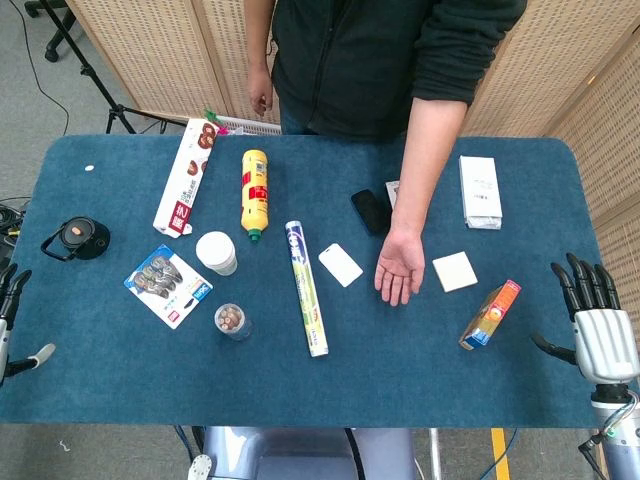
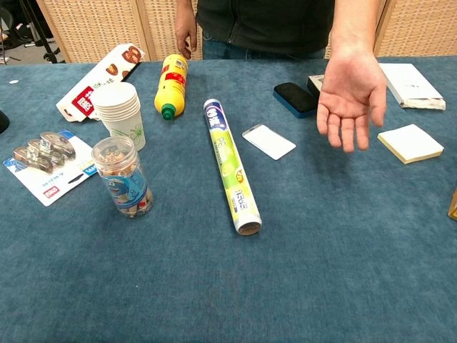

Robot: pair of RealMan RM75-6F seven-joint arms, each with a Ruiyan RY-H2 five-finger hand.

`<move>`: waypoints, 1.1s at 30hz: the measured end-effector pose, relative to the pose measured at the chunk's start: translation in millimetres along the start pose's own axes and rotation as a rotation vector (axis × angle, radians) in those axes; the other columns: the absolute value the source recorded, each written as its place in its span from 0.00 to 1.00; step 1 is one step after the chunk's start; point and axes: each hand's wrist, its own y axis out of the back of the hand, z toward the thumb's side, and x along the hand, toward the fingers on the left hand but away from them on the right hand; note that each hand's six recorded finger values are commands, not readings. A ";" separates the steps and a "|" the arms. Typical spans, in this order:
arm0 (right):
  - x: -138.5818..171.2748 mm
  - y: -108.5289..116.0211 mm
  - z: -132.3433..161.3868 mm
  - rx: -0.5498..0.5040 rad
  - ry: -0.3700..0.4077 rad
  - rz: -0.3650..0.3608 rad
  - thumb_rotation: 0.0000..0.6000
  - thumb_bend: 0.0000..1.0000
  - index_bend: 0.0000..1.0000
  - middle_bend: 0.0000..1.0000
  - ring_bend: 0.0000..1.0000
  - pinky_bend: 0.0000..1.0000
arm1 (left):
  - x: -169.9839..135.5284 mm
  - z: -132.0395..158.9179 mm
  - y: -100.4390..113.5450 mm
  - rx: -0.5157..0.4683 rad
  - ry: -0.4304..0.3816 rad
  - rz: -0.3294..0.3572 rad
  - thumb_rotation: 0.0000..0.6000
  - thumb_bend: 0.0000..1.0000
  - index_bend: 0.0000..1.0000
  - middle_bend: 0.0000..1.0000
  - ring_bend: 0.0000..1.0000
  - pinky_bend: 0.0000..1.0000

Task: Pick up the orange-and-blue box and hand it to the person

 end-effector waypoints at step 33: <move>-41.2 -88.8 -11.8 0.445 0.433 0.352 1.00 0.00 0.14 0.01 0.00 0.00 | 10.3 -4.6 -8.5 0.011 0.042 -0.035 1.00 0.00 0.00 0.00 0.00 0.00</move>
